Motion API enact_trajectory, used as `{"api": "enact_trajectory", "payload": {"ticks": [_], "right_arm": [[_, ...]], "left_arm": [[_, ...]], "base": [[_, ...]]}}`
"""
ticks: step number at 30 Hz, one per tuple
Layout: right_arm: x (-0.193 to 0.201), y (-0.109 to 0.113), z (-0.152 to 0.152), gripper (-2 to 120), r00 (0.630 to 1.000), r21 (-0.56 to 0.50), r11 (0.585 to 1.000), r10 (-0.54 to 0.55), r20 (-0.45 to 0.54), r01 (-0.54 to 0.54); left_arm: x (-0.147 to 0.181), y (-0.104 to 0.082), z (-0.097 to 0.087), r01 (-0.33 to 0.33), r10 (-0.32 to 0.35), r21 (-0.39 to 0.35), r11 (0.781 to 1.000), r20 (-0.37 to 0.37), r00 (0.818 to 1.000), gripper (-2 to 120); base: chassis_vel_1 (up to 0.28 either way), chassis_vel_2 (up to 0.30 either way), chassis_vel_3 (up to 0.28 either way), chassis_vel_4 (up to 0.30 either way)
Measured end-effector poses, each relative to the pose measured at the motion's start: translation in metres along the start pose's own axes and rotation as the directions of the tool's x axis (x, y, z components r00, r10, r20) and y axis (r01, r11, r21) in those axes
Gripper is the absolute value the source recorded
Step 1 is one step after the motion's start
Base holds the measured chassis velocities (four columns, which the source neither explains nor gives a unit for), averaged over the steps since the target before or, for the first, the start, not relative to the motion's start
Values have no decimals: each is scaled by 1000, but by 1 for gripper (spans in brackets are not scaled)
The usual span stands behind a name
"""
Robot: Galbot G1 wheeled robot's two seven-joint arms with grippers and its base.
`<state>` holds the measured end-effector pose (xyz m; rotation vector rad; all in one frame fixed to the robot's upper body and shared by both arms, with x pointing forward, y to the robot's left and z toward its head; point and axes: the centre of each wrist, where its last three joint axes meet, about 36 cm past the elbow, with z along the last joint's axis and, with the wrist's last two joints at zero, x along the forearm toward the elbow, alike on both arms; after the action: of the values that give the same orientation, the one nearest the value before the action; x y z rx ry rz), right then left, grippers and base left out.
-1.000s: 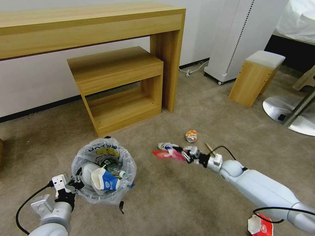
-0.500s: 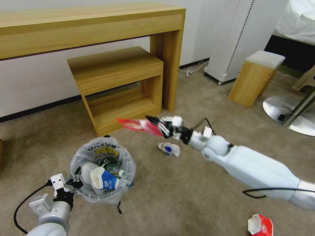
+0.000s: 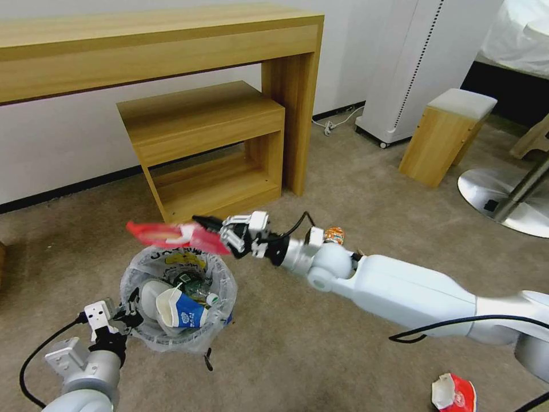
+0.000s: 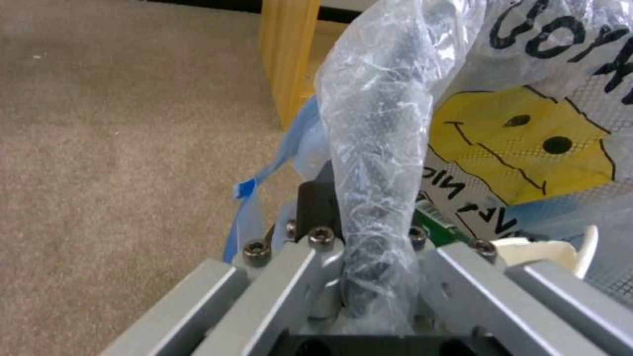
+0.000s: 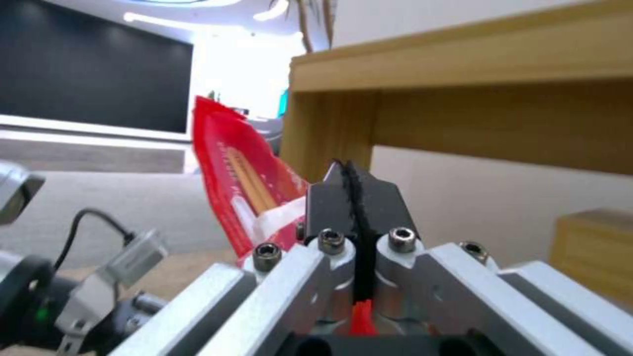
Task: Pick up the trash bin and place the garbage on the floor into it.
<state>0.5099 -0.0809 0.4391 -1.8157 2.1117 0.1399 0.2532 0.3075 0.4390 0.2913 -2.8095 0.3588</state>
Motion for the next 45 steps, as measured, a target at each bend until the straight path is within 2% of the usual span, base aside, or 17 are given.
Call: {"api": "enact_trajectory", "payload": {"ticks": [10, 21, 26, 29, 31, 33, 34, 38, 39, 42, 43, 45], "right_arm": [[-43, 21, 42, 0, 998, -39, 997, -68, 14, 69], [-32, 32, 87, 0, 998, -44, 997, -60, -31, 59], [-22, 32, 96, 0, 998, -43, 998, -46, -50, 44], [-17, 29, 98, 12, 998, -37, 999, -35, -56, 33], [-16, 29, 98, 15, 998, -35, 999, -33, -59, 31], [-14, 25, 97, 27, 998, -24, 999, -28, -57, 26], [-14, 25, 97, 27, 998, -24, 999, -28, -57, 26], [-8, 14, 81, 45, 999, -3, 1000, 13, -42, -13], [-8, 14, 81, 45, 999, -3, 1000, 13, -42, -13], [-6, 6, 66, 59, 995, 9, 996, 94, -16, -94], [-6, 6, 66, 59, 995, 9, 996, 94, -16, -94], [5, -2, 51, 69, 984, 19, 984, 177, 4, -177]], "left_arm": [[2, -2, 0, 1, -1, 7, 1000, 1, 1000, 1], [4, -2, -3, -6, 6, 8, 1000, 5, 1000, 1], [4, -3, -3, -9, 9, 9, 1000, 5, 1000, 1], [3, -3, -4, -12, 12, 9, 1000, 7, 1000, 1], [3, -3, -4, -13, 13, 10, 1000, 7, 1000, 1], [3, -2, -4, -12, 12, 10, 1000, 7, 1000, 1], [3, -2, -4, -12, 12, 10, 1000, 7, 1000, 1], [2, -1, -3, -9, 9, 8, 1000, 4, 1000, 1], [2, -1, -3, -9, 9, 8, 1000, 4, 1000, 1], [0, 1, -1, -6, 6, 5, 1000, -1, 1000, 1], [0, 1, -1, -6, 6, 5, 1000, -1, 1000, 1], [-1, 3, 1, -2, 2, 2, 1000, -7, 1000, 1]], "base": [[0, 0, 0, 0], [0, 0, 0, 0], [0, 0, 0, 0], [0, 0, 0, 0], [0, 0, 0, 0], [0, 0, 0, 0], [0, 0, 0, 0], [0, 0, 0, 0], [0, 0, 0, 0], [0, 0, 0, 0], [0, 0, 0, 0], [0, 0, 0, 0]]}}
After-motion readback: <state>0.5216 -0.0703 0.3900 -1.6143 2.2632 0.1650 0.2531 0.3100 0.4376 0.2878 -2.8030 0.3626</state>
